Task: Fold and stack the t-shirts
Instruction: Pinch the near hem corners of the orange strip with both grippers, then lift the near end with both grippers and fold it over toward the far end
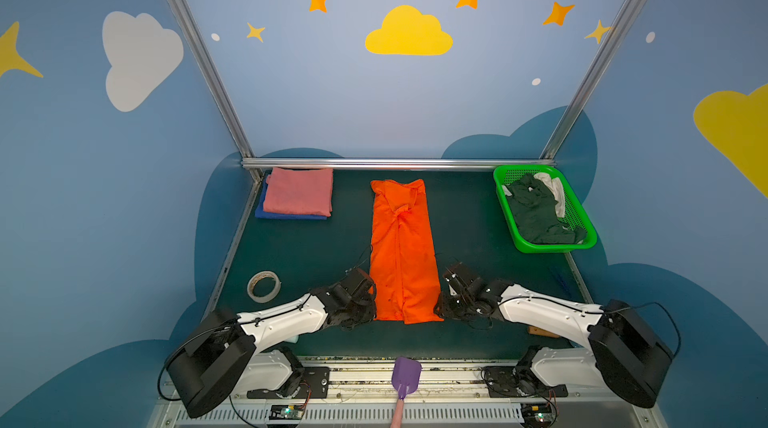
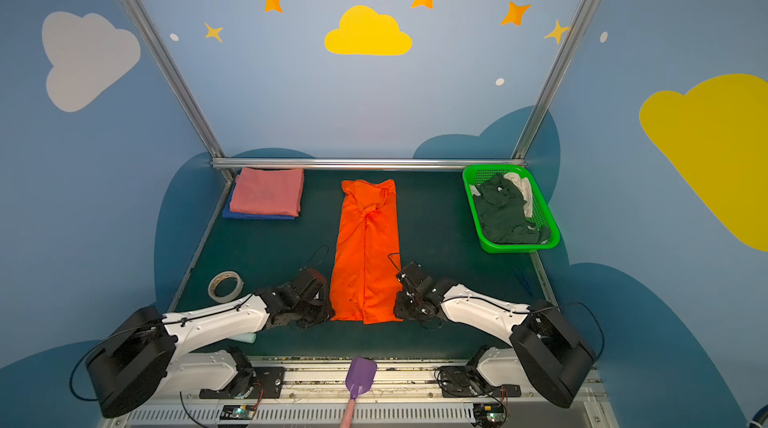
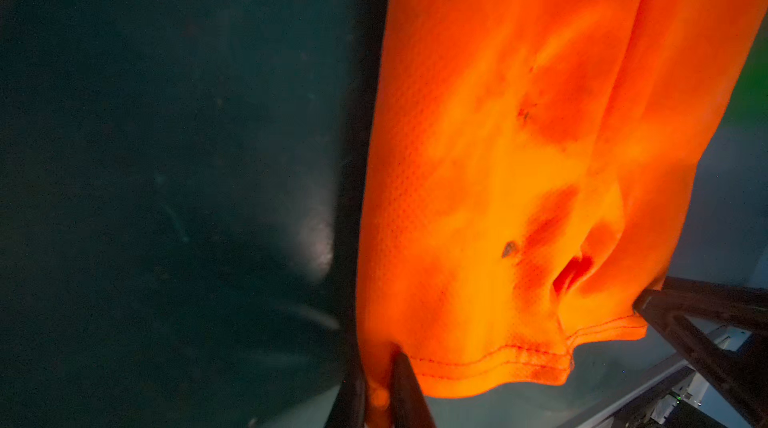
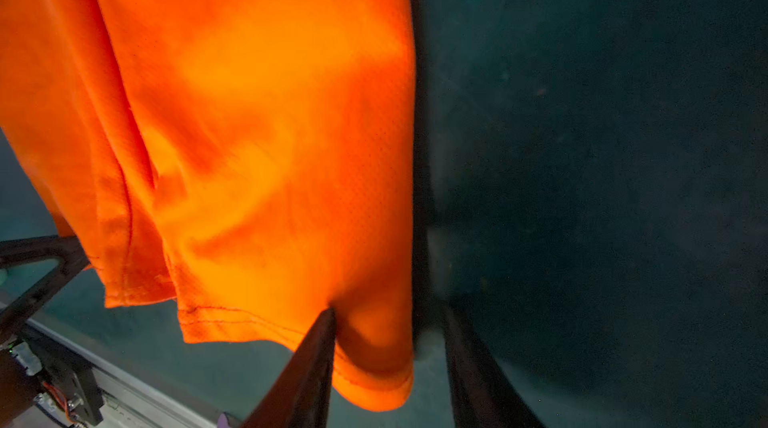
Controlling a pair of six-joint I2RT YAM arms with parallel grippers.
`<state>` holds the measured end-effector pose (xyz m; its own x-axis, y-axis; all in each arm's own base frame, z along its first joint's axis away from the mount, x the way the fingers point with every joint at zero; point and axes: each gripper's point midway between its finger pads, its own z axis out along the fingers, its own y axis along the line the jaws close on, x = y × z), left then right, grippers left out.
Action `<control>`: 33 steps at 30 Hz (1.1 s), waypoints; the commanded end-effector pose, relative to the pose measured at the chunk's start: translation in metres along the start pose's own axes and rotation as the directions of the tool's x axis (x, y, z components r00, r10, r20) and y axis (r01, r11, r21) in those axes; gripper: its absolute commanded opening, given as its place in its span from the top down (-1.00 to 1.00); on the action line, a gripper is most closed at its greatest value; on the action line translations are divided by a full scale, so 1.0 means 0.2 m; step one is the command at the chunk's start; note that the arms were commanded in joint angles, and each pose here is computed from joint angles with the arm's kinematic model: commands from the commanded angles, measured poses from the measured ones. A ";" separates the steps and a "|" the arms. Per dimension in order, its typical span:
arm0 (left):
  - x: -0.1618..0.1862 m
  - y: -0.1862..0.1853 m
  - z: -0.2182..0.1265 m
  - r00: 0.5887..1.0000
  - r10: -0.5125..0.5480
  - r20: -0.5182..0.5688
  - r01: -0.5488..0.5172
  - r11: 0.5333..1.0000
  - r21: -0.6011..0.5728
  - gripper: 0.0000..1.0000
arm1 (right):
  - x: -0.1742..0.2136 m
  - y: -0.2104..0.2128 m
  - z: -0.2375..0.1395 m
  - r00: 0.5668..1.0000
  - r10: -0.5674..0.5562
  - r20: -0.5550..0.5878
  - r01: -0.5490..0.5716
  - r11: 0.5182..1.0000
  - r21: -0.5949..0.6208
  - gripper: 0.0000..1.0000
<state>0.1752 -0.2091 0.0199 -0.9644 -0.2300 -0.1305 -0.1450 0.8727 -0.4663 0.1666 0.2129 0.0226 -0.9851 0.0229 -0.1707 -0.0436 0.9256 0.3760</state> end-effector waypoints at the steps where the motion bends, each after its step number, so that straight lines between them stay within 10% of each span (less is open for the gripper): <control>1: 0.03 0.04 0.00 1.000 0.000 -0.012 0.000 1.000 -0.024 0.75 | 0.07 -0.03 0.04 0.998 0.024 -0.050 -0.024 1.000 0.003 0.28; 14: 0.02 0.00 -0.03 1.000 0.001 0.000 -0.001 1.000 -0.010 0.90 | 0.07 0.00 0.00 0.999 0.015 -0.049 -0.015 1.000 -0.009 1.00; 33: -0.19 -0.20 -0.22 0.989 0.076 0.124 -0.073 0.997 -0.031 0.90 | -0.22 0.15 -0.25 0.996 -0.016 0.085 0.020 0.999 -0.043 1.00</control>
<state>0.2018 -0.2266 0.0802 -0.9438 -0.2249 -0.2421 -0.0774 0.8628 -0.4997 0.1921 0.2248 0.0776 -0.9711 0.0514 -0.2329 -0.0561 0.8999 0.4325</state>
